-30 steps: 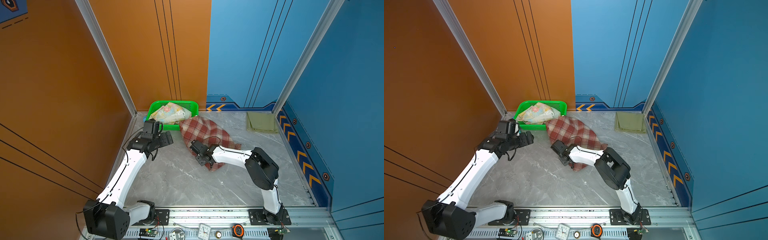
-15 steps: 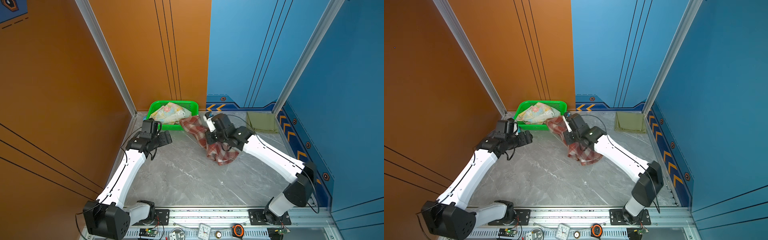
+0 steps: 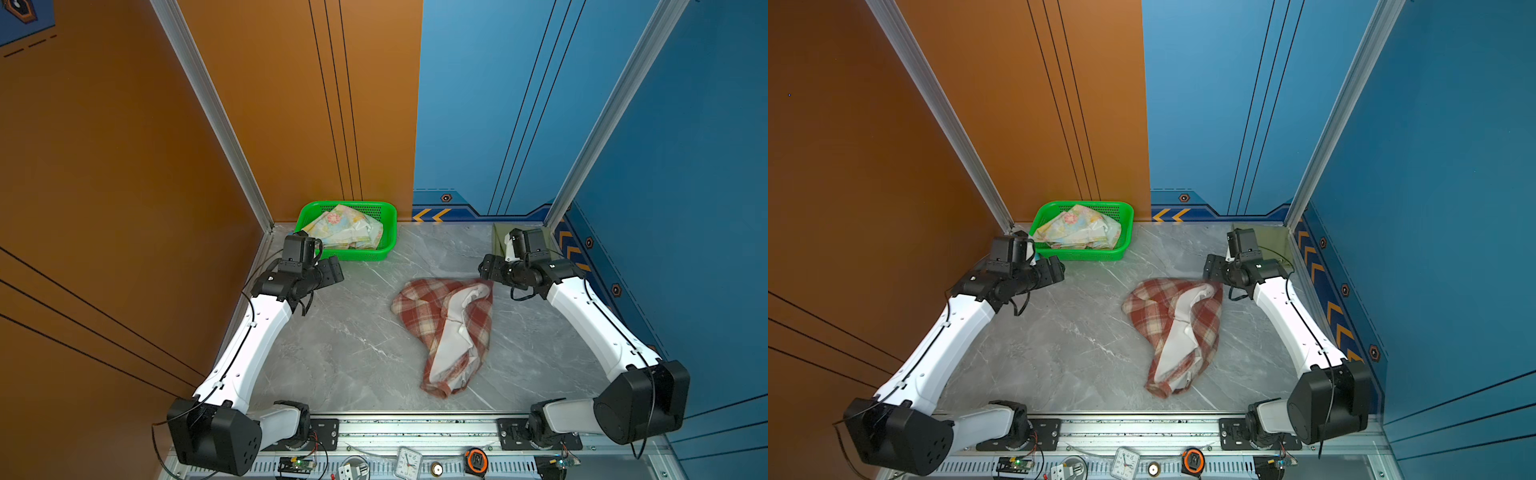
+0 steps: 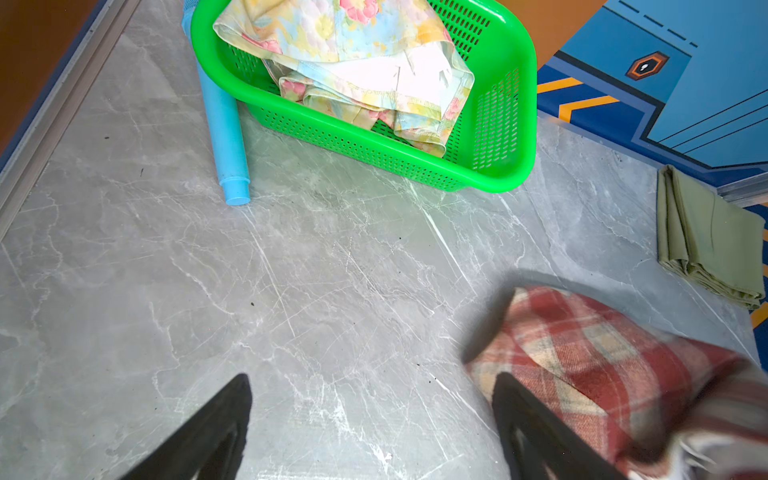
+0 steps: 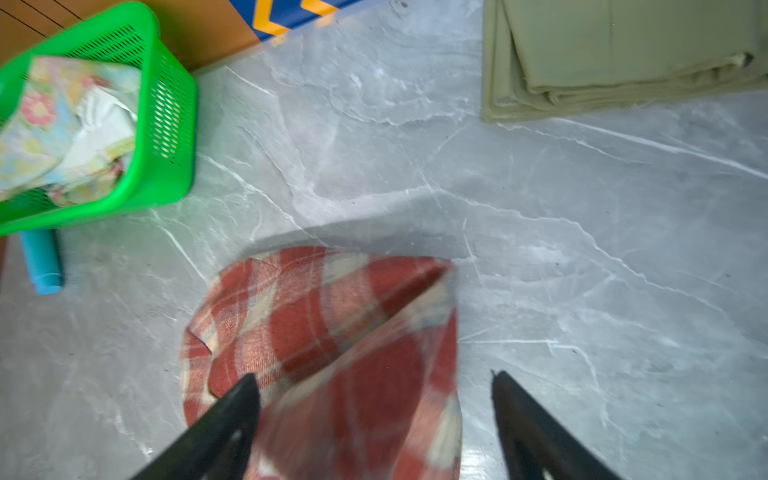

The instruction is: Fold and stack the skirts

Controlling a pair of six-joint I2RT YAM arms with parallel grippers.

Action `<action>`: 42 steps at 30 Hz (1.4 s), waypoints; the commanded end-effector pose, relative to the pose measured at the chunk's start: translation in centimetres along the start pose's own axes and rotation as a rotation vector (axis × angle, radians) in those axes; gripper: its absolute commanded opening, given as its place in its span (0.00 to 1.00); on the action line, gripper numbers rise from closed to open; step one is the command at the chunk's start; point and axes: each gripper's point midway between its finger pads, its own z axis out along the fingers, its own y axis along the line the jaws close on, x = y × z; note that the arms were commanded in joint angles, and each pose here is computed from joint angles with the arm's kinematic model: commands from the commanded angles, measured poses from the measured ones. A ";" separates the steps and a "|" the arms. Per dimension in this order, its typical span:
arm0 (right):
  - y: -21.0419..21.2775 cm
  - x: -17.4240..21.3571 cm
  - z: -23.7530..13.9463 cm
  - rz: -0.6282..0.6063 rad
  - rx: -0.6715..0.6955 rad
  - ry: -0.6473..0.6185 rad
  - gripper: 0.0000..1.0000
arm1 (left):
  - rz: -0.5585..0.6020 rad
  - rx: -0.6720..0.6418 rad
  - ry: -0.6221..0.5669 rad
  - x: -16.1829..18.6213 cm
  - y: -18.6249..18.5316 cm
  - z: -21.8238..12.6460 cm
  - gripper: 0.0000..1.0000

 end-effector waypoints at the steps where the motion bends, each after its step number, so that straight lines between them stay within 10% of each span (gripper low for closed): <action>1: 2.1 -1.5 -2.3 -0.131 0.016 -0.089 0.97 | 0.042 -0.022 0.012 0.5 -0.3 0.6 0.91; 10: 13.4 4.2 3.3 -0.634 -0.027 0.059 0.96 | 0.067 -0.035 0.054 1.5 -0.4 1.9 0.92; 20: 17.9 9.3 13.7 -0.850 0.032 0.209 0.95 | 0.035 -0.039 0.072 2.0 1.1 2.0 0.92; 23: 18.9 9.9 16.4 -0.862 0.020 0.224 0.74 | 0.030 -0.035 0.068 1.9 1.2 1.8 0.92; 25: 20.1 8.9 16.4 -0.857 -0.018 0.185 0.30 | 0.027 -0.033 0.064 1.9 1.3 1.7 0.92; 27: 21.0 7.1 15.4 -0.861 -0.026 0.131 0.00 | 0.026 -0.031 0.063 1.9 1.4 1.6 0.92; 42: 24.9 -4.8 -11.0 -0.787 -0.343 -0.355 0.00 | -0.008 -0.016 0.030 1.2 1.7 0.9 0.92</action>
